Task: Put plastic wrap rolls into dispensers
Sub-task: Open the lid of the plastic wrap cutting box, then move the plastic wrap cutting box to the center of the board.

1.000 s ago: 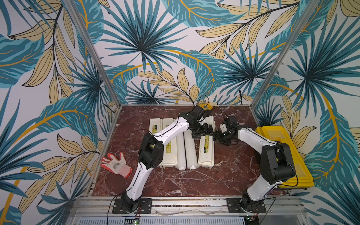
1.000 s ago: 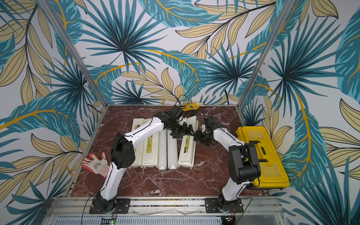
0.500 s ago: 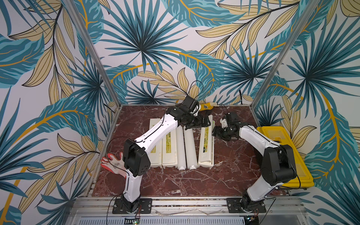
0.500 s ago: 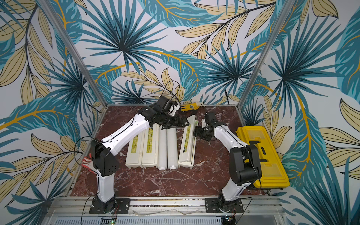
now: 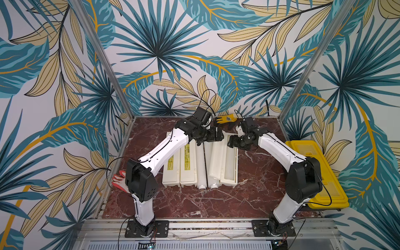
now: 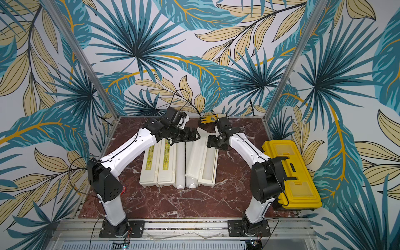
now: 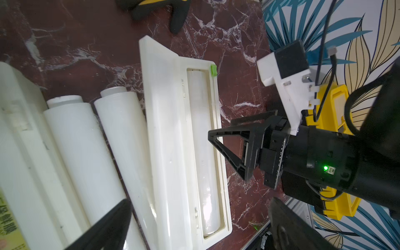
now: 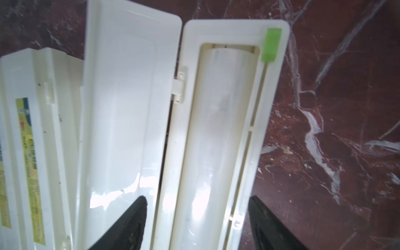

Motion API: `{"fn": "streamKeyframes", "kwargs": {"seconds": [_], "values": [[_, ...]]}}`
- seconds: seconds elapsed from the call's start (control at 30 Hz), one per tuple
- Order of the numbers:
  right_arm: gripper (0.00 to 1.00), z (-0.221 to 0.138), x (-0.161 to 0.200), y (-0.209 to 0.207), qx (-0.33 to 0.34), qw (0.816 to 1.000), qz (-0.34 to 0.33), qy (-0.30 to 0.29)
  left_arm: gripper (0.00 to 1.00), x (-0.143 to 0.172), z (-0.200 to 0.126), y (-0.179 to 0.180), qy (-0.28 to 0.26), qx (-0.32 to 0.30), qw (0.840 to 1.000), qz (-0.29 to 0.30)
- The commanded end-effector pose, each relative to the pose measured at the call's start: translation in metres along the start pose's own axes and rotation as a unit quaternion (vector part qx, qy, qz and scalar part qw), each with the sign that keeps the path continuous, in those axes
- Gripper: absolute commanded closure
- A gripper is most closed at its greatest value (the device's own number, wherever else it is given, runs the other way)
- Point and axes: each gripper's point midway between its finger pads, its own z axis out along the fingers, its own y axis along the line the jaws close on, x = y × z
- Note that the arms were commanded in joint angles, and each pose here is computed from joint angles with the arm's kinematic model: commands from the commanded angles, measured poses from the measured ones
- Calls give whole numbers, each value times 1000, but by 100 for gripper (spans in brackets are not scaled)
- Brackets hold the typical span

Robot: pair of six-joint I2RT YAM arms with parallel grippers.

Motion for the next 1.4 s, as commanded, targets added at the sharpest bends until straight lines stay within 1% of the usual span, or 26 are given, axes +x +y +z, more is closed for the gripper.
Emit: {"fn": "streamKeyframes", "kwargs": {"seconds": [0.0, 0.07, 0.17, 0.23, 0.37, 0.47, 0.63, 0.83, 0.97, 1.03, 1.1, 1.17, 1.27, 1.37], "values": [[25, -13, 11, -18, 39, 999, -12, 1, 0, -3, -14, 21, -17, -24, 1000, 1], [25, -12, 14, -24, 45, 999, -7, 1, 0, -1, -15, 30, -15, -31, 999, -4], [28, 0, 23, -34, 50, 998, 3, 24, 1, 2, -15, 43, -12, -42, 999, -10], [34, 9, 29, -39, 50, 998, 9, 39, 0, 4, -17, 49, -10, -45, 999, -16], [40, 25, 35, -53, 55, 997, 23, 51, 1, 7, -24, 55, -15, -51, 998, -16], [47, 39, 38, -52, 39, 997, 19, 67, 0, 11, -27, 61, -16, -54, 998, -21], [50, 57, 43, -49, 19, 996, 13, 85, 0, 16, -32, 66, -17, -47, 998, -29], [49, 52, 44, -52, 24, 996, 15, 80, 1, 22, -35, 72, -22, -47, 998, -35], [50, 53, 49, -70, 78, 991, -2, 109, 1, 24, -34, 75, -22, -45, 998, -40], [53, 52, 49, -79, 102, 988, -12, 116, 0, 24, -33, 76, -22, -44, 998, -39], [58, 52, 47, -85, 103, 987, -19, 119, 1, 22, -33, 76, -24, -42, 998, -40], [60, 51, 48, -90, 94, 987, -22, 128, 1, 22, -33, 77, -24, -41, 998, -43], [60, 47, 49, -106, 106, 984, -31, 143, 0, 22, -33, 81, -23, -42, 998, -47], [63, 42, 48, -127, 115, 981, -25, 153, 1, 25, -32, 86, -22, -46, 997, -51]]}}
